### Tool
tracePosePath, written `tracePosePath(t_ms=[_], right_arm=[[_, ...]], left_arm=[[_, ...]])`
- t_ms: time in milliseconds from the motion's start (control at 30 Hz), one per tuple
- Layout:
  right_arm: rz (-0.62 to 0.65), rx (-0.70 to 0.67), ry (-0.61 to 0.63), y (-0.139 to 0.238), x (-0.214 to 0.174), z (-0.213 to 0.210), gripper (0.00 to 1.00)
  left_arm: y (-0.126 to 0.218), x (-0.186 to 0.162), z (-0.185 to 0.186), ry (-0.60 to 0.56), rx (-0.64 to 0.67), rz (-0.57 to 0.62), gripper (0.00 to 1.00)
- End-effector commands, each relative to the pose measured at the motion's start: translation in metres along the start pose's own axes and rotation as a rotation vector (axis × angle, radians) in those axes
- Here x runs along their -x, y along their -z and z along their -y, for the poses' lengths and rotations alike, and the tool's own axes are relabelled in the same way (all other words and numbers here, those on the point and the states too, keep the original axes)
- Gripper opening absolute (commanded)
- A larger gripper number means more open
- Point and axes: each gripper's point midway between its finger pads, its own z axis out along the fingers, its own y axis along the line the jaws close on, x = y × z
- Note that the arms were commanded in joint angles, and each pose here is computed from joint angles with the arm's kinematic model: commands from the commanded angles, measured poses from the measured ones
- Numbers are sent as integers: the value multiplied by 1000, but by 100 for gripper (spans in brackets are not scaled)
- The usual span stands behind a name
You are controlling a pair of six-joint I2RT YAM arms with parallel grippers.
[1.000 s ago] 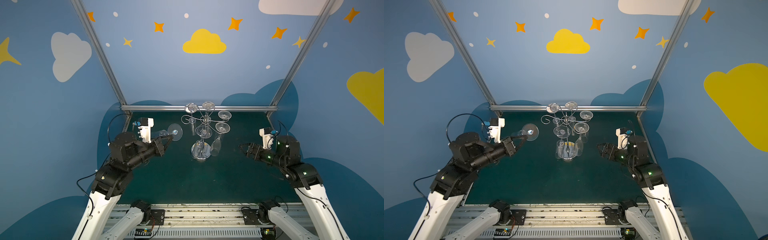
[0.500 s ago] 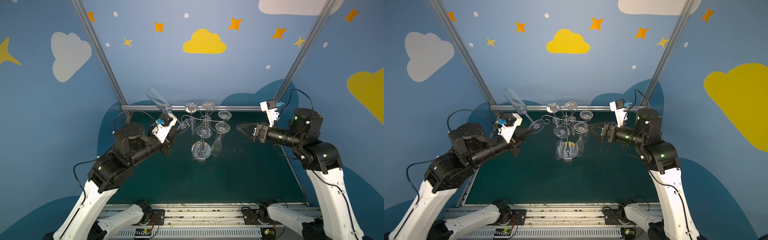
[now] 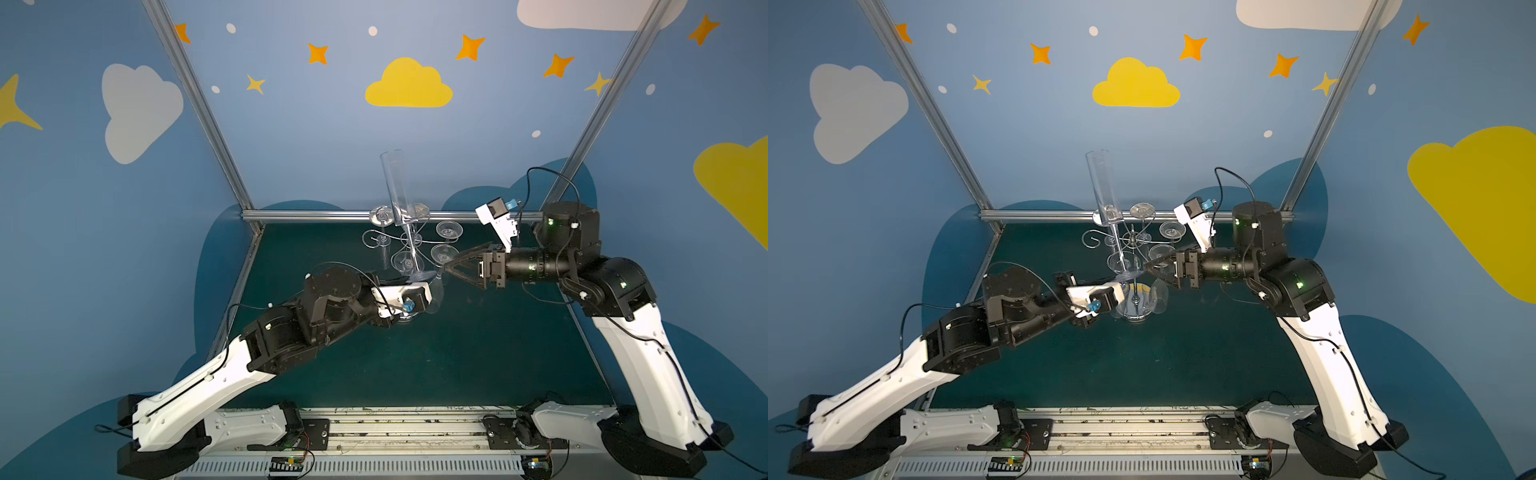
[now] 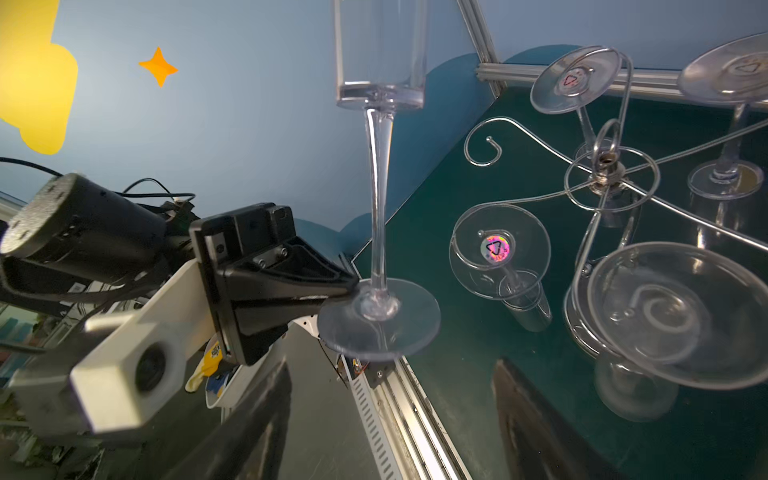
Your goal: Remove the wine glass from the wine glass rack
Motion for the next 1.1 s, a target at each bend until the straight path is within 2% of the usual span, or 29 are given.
tracePosePath(t_ms=[0, 67, 200, 367, 833, 933, 1067], right_arm=[[-22, -17, 51, -6, -3, -4, 71], [-24, -38, 65, -11, -3, -3, 67], [2, -105, 92, -13, 1, 6, 54], [21, -87, 94, -21, 2, 5, 43], [33, -58, 83, -36, -1, 8, 24], [34, -60, 75, -38, -3, 11, 16], [36, -60, 68, -42, -6, 14, 0]], left_arm=[[-2, 8, -13, -126, 99, -6, 3], [-5, 10, -7, -147, 91, -4, 3], [-9, 10, 3, -175, 73, -6, 3], [-13, 12, 9, -192, 69, -7, 3], [-18, 19, 16, -185, 56, 14, 3], [-19, 20, 16, -181, 56, 18, 3], [-19, 22, 17, -159, 52, 26, 3]])
